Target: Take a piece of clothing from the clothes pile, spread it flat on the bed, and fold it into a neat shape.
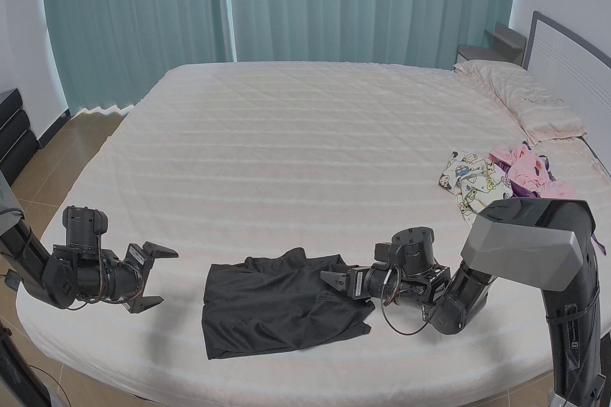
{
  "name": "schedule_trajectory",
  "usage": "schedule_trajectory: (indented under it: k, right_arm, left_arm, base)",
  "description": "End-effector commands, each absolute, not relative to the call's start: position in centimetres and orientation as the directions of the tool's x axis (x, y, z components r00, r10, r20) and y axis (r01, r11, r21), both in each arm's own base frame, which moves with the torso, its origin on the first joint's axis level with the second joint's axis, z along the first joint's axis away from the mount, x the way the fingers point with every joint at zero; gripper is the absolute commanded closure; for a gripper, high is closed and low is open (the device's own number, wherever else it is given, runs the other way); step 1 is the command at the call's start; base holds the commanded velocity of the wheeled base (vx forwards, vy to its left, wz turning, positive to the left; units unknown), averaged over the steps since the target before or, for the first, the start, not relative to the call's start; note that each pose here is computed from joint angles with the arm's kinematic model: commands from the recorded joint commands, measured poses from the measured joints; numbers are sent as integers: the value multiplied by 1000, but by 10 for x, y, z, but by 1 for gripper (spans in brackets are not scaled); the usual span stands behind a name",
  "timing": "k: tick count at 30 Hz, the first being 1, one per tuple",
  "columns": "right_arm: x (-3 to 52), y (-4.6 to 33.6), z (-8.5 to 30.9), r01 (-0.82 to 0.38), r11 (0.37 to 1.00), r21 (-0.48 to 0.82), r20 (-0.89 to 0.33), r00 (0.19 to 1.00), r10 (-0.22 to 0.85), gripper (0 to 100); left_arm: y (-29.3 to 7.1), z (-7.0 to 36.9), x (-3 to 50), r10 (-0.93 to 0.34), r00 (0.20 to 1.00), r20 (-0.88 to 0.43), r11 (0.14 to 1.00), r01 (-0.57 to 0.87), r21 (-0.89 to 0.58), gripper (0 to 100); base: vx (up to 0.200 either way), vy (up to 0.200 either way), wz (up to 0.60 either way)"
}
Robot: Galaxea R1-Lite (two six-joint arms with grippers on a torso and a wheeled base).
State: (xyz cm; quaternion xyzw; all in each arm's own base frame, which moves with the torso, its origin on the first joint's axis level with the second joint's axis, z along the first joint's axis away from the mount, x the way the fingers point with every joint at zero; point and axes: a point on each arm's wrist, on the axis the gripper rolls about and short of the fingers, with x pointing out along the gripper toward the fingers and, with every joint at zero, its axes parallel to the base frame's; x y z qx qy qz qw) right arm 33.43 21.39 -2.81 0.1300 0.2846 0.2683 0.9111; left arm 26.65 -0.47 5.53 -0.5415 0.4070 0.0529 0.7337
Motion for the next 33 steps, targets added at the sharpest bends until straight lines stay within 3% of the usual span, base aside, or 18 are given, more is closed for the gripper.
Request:
schedule_trajectory:
  k: [1, 13, 25, 26, 33]
  right_arm:
    - [335, 212, -28, -410, 825, 389, -450, 697, 558, 0]
    - [342, 201, -30, -407, 844, 349, -458, 712, 532, 0]
    - [348, 206, -45, -424, 854, 301, -528, 672, 519, 0]
    - [349, 207, -45, -423, 855, 300, -531, 671, 518, 100]
    - [354, 207, -41, -422, 855, 302, -512, 685, 518, 100]
  left_arm:
    - [-5, 54, 268, -362, 660, -659, 406, -524, -748, 0]
    - [-5, 51, 266, -365, 653, -664, 408, -529, -744, 0]
    - [-5, 48, 268, -365, 643, -673, 408, -539, -737, 0]
    - [-5, 48, 268, -365, 643, -673, 408, -539, -737, 0]
    - [-5, 47, 268, -365, 640, -676, 408, -543, -734, 0]
  base:
    - [0, 0, 0]
    - [0, 0, 0]
    - [0, 0, 0]
    - [0, 0, 0]
    - [0, 0, 0]
